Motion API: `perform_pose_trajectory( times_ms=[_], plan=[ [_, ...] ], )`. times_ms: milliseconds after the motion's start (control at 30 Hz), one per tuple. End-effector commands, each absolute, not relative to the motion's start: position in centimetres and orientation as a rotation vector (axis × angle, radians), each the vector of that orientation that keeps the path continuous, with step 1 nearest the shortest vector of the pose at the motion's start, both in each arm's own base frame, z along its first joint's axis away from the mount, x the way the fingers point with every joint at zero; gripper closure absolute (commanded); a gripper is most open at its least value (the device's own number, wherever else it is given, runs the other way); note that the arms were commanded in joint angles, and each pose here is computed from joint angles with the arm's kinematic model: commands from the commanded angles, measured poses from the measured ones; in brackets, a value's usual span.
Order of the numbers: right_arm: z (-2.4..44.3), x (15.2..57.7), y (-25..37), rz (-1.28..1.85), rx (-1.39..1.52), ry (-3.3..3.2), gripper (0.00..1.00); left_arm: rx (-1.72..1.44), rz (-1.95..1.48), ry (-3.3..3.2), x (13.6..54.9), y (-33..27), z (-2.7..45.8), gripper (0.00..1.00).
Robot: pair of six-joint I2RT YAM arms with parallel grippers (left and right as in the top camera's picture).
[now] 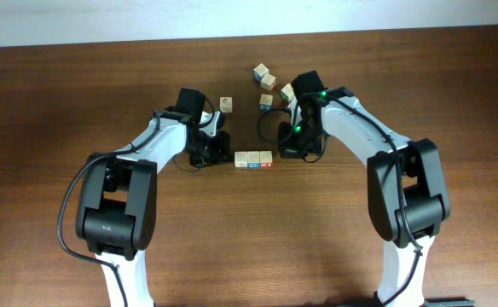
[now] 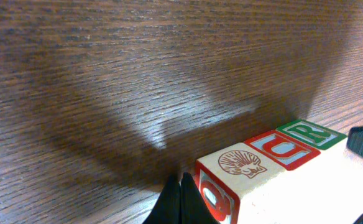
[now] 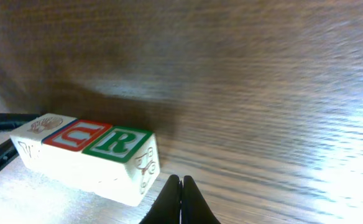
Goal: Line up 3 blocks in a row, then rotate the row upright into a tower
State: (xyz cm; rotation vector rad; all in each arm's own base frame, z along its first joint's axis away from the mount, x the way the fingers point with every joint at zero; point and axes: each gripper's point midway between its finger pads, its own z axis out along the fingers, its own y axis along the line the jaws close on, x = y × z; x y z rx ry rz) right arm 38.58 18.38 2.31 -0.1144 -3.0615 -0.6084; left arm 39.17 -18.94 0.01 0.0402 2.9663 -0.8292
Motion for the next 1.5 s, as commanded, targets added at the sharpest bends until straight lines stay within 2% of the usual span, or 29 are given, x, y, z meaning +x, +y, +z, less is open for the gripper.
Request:
perform_pose_trajectory(
  times_ms=[0,667,867,1033,1467],
  plan=[
    [1.3,37.7,19.1,-0.558,-0.129,-3.041,0.96,0.066,-0.838,2.985,38.8,-19.2,-0.9,1.00],
    [1.2,37.7,19.1,-0.522,-0.137,-3.059,0.96,0.045,-0.774,2.997,39.1,-18.3,-0.7,1.00],
    [1.4,38.4,17.7,-0.580,-0.161,-3.042,0.96,0.107,-0.753,2.964,41.1,-15.8,2.4,1.00],
    [1.5,38.3,17.9,-0.585,-0.138,-3.043,0.96,0.322,-1.007,2.870,40.1,-18.2,4.2,1.00],
    [1.7,38.3,18.4,-0.634,-0.076,-3.041,0.96,0.272,-0.936,2.948,39.3,-17.6,3.4,1.00]
  ],
)
